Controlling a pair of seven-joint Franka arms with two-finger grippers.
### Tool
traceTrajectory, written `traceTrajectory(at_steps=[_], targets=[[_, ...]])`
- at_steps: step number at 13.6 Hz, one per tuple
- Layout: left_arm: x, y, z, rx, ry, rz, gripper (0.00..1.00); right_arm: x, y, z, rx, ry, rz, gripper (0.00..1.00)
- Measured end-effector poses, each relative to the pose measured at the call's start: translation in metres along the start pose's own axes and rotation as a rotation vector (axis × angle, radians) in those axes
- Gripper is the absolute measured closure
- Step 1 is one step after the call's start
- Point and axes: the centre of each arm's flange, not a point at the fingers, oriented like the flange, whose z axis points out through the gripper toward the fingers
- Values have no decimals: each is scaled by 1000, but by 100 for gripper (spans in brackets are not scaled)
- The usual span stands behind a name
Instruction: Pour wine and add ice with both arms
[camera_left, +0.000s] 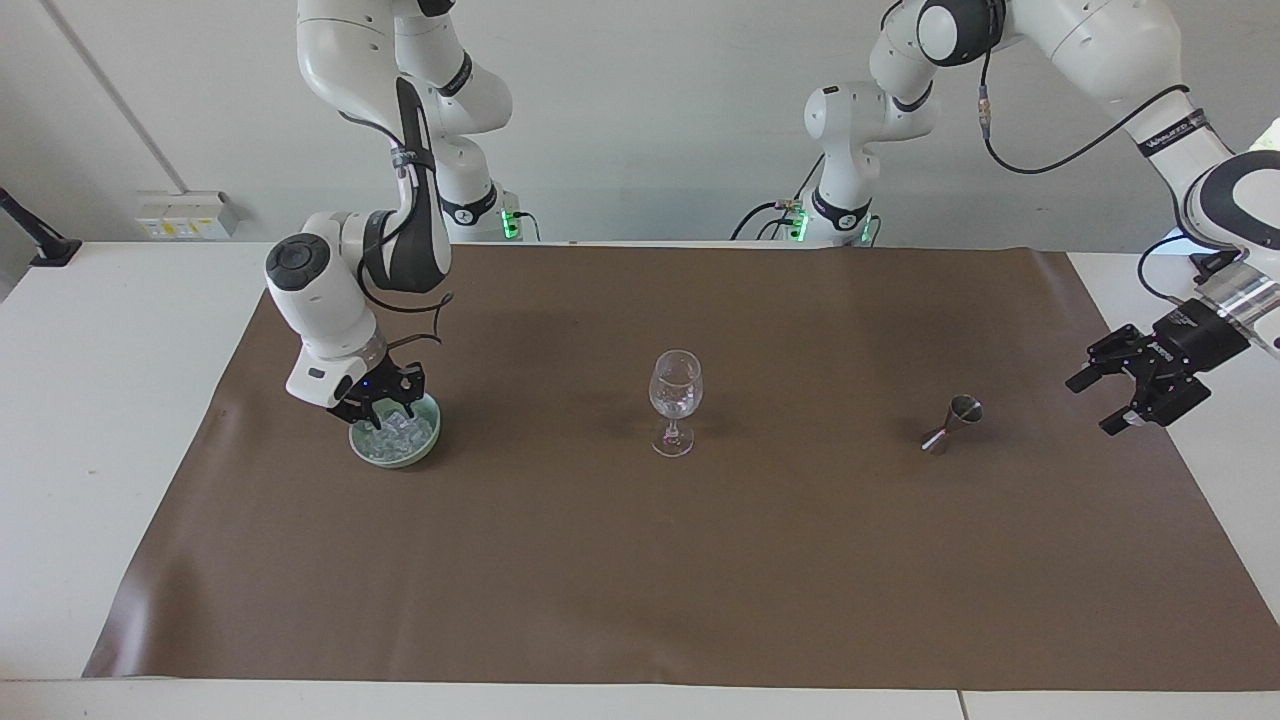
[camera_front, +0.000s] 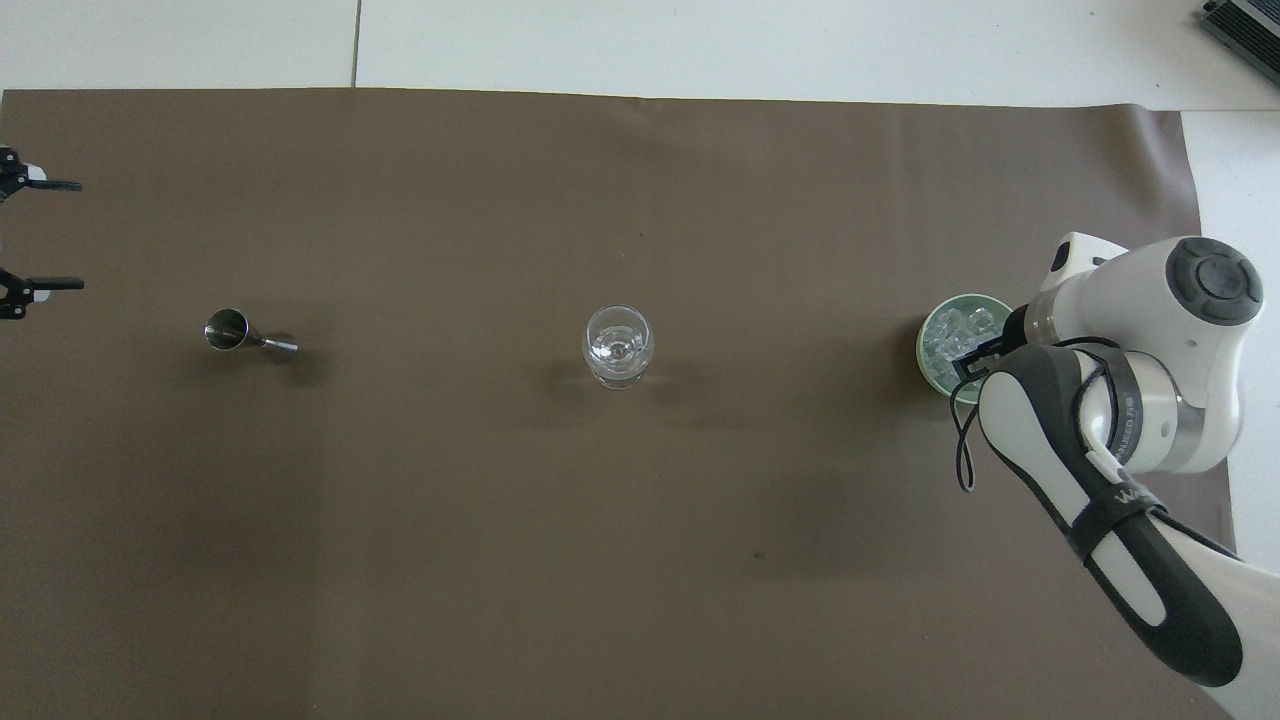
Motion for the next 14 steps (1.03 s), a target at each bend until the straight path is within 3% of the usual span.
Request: traceTrajectory(at_steps=[4, 7, 10, 14], targets=[[-56, 40, -13, 69, 76, 165, 0, 4, 1, -2, -14, 29, 5, 49], [-66, 48, -21, 72, 98, 200, 0, 5, 1, 0, -17, 35, 6, 49], [-69, 48, -28, 131, 155, 276, 0, 6, -1, 0, -16, 36, 17, 49], [-108, 59, -44, 167, 189, 459, 0, 9, -7, 0, 1, 44, 40, 57]])
